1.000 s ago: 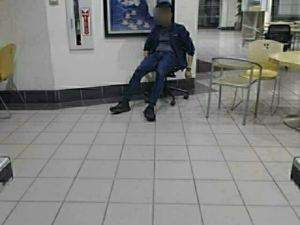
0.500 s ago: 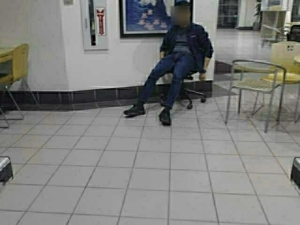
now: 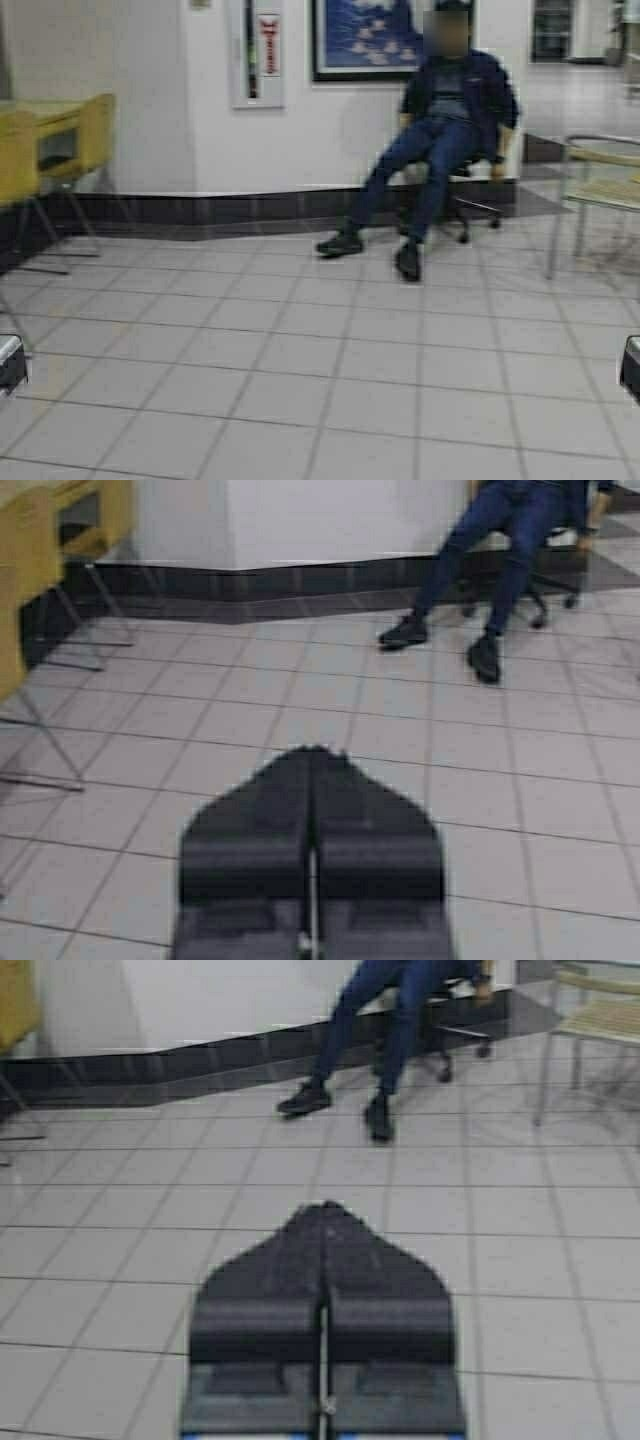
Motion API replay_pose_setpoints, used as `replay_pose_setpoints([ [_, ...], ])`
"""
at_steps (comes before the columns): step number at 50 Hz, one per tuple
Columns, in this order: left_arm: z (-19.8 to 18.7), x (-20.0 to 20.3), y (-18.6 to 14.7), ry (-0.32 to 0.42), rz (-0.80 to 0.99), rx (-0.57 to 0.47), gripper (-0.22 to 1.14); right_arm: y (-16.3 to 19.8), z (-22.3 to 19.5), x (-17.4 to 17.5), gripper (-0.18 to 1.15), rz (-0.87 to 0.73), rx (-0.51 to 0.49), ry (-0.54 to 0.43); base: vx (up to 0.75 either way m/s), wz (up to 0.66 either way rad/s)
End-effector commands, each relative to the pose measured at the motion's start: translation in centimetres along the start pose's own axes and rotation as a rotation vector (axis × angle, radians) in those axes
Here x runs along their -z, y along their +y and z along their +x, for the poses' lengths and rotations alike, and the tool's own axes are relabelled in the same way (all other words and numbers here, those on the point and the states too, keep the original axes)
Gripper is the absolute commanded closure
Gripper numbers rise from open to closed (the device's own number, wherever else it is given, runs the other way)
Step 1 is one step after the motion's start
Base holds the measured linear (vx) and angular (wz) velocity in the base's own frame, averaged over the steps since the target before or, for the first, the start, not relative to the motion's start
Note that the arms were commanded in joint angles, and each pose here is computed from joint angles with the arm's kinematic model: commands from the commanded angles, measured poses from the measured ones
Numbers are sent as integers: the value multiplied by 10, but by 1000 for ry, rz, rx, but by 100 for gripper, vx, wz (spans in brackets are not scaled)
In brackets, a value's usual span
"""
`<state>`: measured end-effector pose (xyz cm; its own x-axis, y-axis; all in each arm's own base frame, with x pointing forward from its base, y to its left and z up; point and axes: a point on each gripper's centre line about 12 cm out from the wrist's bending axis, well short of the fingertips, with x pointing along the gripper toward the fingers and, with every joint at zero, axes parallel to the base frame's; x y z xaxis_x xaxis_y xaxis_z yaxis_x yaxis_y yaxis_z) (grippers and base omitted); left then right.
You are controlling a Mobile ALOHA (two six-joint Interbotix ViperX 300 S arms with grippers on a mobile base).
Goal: Push the chairs under the table
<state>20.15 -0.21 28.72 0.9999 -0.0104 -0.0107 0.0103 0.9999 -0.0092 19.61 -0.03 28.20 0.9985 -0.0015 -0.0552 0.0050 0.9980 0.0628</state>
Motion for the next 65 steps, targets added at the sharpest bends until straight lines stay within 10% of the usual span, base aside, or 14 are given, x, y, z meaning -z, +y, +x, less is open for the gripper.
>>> replay_pose_setpoints([
  [1,-1,-1,0,-9,-2,1,88,0,3,1,93,0,0,8,25,30],
  [65,-5,-10,0,-63,-31,1,88,0,5,1,93,57,2,21,18,55],
])
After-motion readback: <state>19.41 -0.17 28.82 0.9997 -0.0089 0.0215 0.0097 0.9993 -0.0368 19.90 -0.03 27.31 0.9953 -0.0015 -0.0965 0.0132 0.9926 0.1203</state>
